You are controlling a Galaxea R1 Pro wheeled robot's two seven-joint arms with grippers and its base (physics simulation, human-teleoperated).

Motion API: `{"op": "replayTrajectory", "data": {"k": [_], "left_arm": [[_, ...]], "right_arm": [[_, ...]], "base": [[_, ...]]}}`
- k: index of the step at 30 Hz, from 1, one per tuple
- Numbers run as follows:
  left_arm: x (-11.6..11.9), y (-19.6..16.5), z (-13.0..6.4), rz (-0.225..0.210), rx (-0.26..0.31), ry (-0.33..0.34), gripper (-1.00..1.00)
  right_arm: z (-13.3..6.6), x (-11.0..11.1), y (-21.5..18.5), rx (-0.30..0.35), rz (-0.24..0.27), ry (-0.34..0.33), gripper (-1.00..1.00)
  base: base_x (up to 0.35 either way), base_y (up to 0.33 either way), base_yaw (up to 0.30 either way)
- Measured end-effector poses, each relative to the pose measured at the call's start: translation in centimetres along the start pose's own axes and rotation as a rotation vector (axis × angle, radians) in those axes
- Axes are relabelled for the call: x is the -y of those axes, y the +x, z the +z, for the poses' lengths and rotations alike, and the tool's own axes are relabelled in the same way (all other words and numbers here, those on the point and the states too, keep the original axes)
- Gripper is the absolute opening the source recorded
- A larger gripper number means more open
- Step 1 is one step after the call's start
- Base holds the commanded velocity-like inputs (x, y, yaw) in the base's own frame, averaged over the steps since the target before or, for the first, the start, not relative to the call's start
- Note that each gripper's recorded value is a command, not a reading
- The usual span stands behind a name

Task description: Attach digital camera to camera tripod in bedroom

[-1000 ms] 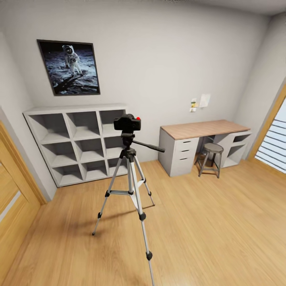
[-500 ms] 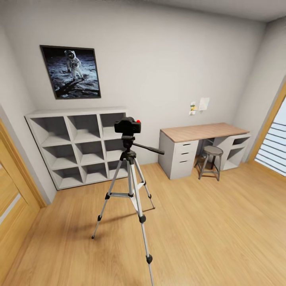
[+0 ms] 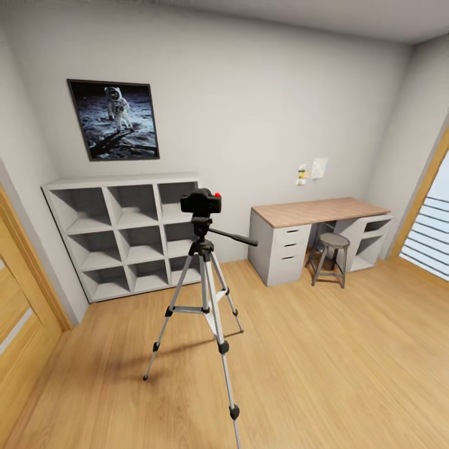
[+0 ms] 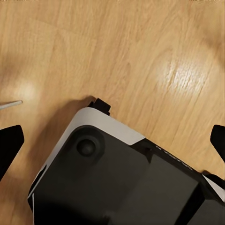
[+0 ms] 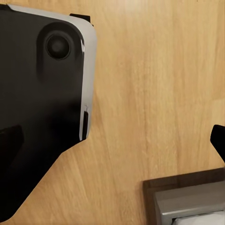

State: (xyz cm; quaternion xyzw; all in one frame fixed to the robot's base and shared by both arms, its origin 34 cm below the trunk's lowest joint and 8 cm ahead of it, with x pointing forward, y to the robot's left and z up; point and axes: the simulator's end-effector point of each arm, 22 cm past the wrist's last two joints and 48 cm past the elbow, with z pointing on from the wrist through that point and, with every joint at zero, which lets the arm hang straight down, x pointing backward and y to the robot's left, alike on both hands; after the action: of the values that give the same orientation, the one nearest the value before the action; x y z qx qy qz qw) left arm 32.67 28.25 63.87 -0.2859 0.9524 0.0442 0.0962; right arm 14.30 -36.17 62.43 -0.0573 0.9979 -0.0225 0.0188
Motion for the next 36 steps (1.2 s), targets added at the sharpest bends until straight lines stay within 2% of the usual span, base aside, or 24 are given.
{"op": "replayTrajectory", "data": {"k": [36], "left_arm": [[1.1, -1.9, -0.9, -0.008, 0.047, 0.031, 1.00]], "right_arm": [[-0.2, 0.3, -2.2, 0.057, 0.004, 0.008, 1.00]], "base": [[0.000, 0.000, 0.000]]}}
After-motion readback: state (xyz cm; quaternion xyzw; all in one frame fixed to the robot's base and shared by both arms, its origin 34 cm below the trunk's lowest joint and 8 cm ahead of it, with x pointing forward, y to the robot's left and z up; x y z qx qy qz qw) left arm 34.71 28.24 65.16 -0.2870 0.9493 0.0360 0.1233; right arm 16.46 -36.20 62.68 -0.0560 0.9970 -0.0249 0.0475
